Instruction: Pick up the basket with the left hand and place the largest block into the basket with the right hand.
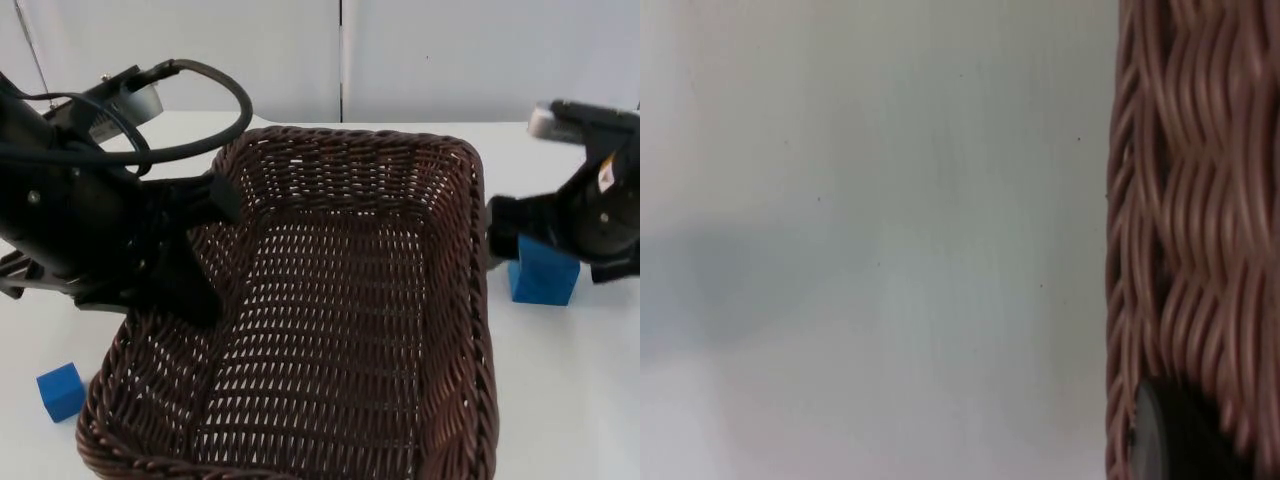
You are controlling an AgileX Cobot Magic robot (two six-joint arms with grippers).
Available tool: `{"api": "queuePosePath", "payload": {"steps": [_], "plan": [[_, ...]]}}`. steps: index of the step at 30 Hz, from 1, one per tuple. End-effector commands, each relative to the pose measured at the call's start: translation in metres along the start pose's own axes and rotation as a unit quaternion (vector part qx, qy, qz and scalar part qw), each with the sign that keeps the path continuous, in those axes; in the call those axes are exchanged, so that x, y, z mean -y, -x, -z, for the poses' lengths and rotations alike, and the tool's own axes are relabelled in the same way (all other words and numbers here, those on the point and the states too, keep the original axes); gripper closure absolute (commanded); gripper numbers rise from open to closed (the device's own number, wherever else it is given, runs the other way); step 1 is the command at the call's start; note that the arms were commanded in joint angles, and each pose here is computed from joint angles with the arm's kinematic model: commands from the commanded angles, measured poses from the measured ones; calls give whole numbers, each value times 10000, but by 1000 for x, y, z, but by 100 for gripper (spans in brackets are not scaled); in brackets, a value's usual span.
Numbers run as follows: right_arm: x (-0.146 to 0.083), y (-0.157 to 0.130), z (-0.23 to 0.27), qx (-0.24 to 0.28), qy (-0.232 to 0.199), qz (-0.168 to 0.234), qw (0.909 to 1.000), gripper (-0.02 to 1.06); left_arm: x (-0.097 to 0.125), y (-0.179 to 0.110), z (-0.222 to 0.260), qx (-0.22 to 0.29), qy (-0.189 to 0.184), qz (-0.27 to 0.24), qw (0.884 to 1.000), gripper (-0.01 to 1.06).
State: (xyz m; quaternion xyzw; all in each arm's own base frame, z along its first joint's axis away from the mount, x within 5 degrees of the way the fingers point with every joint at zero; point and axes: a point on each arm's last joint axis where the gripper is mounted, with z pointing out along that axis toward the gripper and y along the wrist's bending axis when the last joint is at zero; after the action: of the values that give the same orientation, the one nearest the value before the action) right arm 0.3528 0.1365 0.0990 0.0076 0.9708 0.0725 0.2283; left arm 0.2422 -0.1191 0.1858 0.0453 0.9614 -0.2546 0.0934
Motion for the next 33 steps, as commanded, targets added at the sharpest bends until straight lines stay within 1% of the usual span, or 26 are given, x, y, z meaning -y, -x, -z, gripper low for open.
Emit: {"api": "queuePosePath", "payload": {"steps": [1, 3, 4, 6, 7, 8, 11, 12, 13, 15, 16, 18, 19, 23, 24, 26, 28, 29, 31, 33], "plan": [[-3, 0, -4, 50, 48, 50, 10000, 10, 3, 1, 4, 127, -106, 95, 9998, 105], [-3, 0, -6, 61, 60, 50, 10000, 22, 3, 1, 4, 127, -106, 95, 9998, 105], [-3, 0, -6, 61, 60, 50, 10000, 22, 3, 1, 4, 127, -106, 95, 9998, 105], [-3, 1, -6, 123, 99, 50, 9999, 33, 3, 1, 4, 127, -106, 95, 9998, 105], [-4, 1, -5, 152, 115, 50, 9998, 37, 3, 1, 4, 127, -106, 95, 9998, 105], [-4, 1, -5, 152, 115, 50, 9998, 37, 3, 1, 4, 127, -106, 95, 9998, 105], [-4, 2, -5, 158, 119, 50, 9998, 47, 3, 1, 4, 127, -106, 95, 9998, 105], [-3, 1, -5, 119, 95, 60, 9999, 57, 3, 1, 4, 127, -106, 95, 9998, 105], [-3, 1, -5, 119, 95, 60, 9999, 57, 3, 1, 4, 127, -106, 95, 9998, 105], [-3, 1, -2, 90, 65, 84, 9999, 75, 3, 1, 4, 127, -106, 95, 9998, 105], [-3, 3, 2, 99, 57, 102, 9999, 85, 3, 1, 4, 125, -100, 86, 9998, 105], [-5, 9, 16, 202, 74, 250, 9995, 105, 3, 1, 4, 123, -95, 79, 9998, 105], [-5, 9, 16, 202, 74, 250, 9995, 105, 3, 1, 4, 123, -95, 79, 9998, 105], [-7, 23, 65, 483, 77, 592, 9970, 105, 3, 1, 4, 123, -95, 79, 9998, 105], [-7, 23, 65, 483, 77, 592, 9970, 105, 3, 1, 4, 123, -95, 79, 9998, 105], [-7, 28, 93, 617, 59, 758, 9952, 105, 3, 1, 4, 123, -95, 79, 9998, 105], [-6, 32, 125, 819, 71, 817, 9933, 105, 3, 1, 4, 132, -91, 79, 9998, 105], [-6, 32, 125, 819, 71, 817, 9933, 105, 3, 1, 4, 132, -91, 79, 9998, 105], [-4, 32, 161, 986, 51, 912, 9909, 105, 3, 2, 4, 141, -88, 80, 9998, 105], [-1, 30, 188, 1122, 48, 892, 9897, 105, 3, 2, 4, 141, -88, 80, 9998, 105]]}}
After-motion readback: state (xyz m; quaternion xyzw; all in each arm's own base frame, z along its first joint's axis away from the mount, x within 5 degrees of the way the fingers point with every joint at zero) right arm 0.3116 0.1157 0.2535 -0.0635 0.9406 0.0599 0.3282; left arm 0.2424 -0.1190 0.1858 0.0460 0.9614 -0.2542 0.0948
